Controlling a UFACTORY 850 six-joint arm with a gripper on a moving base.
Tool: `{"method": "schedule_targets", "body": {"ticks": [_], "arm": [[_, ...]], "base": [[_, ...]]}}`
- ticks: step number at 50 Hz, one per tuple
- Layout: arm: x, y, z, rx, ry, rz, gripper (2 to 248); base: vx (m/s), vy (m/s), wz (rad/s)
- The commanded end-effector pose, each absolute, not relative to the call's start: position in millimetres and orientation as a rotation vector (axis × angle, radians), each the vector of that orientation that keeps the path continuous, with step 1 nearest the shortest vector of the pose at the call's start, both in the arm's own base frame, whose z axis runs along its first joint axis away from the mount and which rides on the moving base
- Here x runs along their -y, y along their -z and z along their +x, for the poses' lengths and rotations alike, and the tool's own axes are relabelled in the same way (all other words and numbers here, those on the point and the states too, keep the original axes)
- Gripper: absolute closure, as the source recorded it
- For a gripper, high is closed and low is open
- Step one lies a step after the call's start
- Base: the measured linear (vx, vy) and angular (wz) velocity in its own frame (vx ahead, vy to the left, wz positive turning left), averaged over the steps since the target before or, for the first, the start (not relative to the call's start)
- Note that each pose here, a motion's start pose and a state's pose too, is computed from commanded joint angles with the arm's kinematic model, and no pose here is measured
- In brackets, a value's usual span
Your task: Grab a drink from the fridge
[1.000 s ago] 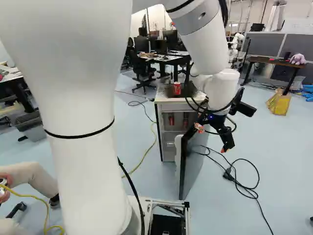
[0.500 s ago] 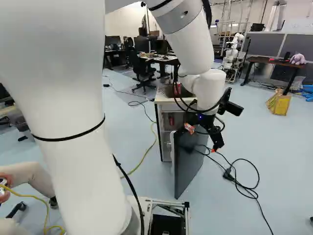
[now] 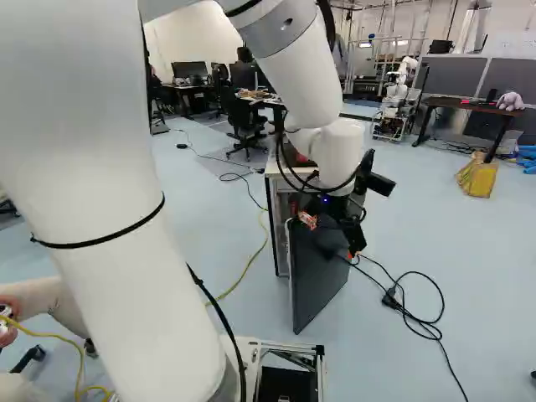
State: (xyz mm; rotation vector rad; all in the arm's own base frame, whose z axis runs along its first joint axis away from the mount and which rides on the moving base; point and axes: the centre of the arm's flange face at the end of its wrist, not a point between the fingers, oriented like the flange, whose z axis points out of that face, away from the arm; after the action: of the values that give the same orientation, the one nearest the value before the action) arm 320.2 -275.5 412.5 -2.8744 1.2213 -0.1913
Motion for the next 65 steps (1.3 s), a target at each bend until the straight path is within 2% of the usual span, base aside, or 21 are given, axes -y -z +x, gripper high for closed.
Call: {"method": "schedule_targets", "body": {"ticks": [26,65], "arm": [[229.5,-411.7,329.2,-1.072,0.181,-2.926,3],[183.8,-412.4,377.3,-0.839,0.185,-2.992,3]], "base": [[0.0,0.0,0.0],[0.0,0.0,0.0]]}}
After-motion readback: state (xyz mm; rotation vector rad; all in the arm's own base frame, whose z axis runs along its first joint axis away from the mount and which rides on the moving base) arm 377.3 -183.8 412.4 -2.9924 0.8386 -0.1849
